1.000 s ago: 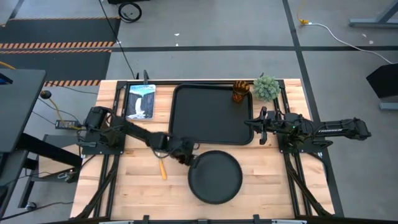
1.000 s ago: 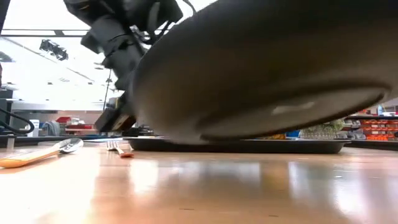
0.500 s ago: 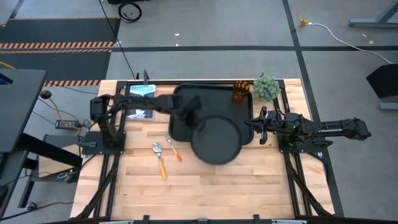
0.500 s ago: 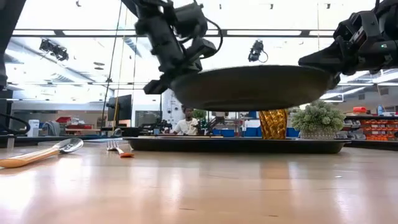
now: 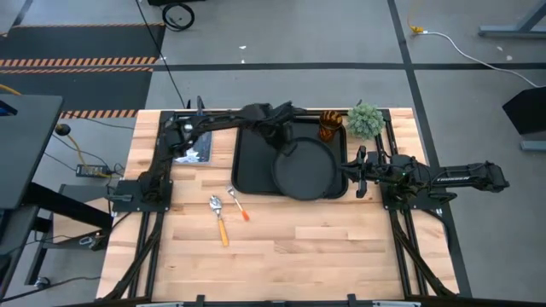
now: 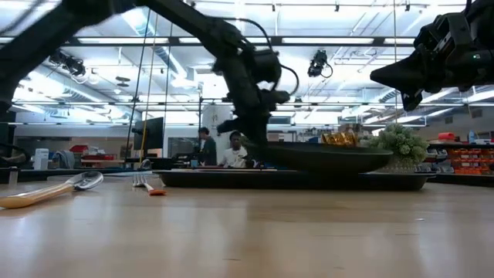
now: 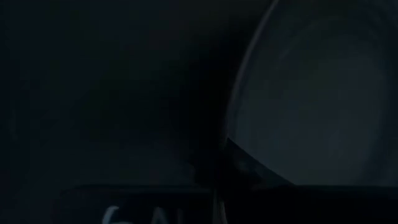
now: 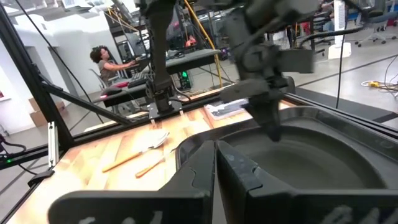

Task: Pick and place plate/cup/fork/spoon on tray
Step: Put the black plate on the black serving tray at the bottom of the brown glass, then put the orange fork on the black serving tray to the left of the black plate

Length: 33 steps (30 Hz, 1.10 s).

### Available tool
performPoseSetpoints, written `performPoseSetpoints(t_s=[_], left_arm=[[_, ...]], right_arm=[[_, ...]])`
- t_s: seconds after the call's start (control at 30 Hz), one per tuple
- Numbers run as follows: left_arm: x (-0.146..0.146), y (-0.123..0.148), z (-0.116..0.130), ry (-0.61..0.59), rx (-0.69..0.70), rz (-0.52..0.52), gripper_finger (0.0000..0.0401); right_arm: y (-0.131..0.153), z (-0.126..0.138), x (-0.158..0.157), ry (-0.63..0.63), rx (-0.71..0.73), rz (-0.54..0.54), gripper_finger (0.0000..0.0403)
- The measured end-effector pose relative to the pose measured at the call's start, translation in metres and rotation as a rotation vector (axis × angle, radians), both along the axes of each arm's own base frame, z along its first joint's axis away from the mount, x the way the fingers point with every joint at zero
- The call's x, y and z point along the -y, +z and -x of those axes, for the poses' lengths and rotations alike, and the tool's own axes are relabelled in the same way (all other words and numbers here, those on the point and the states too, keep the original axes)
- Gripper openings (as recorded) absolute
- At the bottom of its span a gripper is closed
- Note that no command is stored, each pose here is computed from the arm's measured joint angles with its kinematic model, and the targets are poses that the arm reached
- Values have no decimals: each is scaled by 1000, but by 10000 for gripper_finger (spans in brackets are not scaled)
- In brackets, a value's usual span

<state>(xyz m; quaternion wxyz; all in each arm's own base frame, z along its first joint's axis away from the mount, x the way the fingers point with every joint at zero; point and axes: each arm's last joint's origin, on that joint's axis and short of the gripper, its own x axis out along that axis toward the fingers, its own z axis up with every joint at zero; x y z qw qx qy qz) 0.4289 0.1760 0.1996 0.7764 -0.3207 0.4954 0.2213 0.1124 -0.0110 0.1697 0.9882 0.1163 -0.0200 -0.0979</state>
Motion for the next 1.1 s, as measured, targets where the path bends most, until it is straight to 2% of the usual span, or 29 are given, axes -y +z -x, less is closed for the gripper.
performPoseSetpoints(t_s=[0.2, 0.47, 0.8, 0.9, 1.0, 1.1], left_arm=[[-29, -11, -15, -28, -53, -4, 12], [-47, -24, -13, -25, -66, 9, 21], [-44, -22, -18, -63, -43, -29, 136], [-42, -12, -13, -99, -58, -37, 158], [-35, 11, -3, -155, -77, -48, 162], [-17, 24, 10, -249, -180, -21, 158]], right_arm=[[0, 0, 0, 0, 0, 0, 23], [0, 0, 0, 0, 0, 0, 23], [0, 0, 0, 0, 0, 0, 23], [0, 0, 0, 0, 0, 0, 22], [0, 0, 0, 0, -1, 0, 23], [0, 0, 0, 0, -1, 0, 23]])
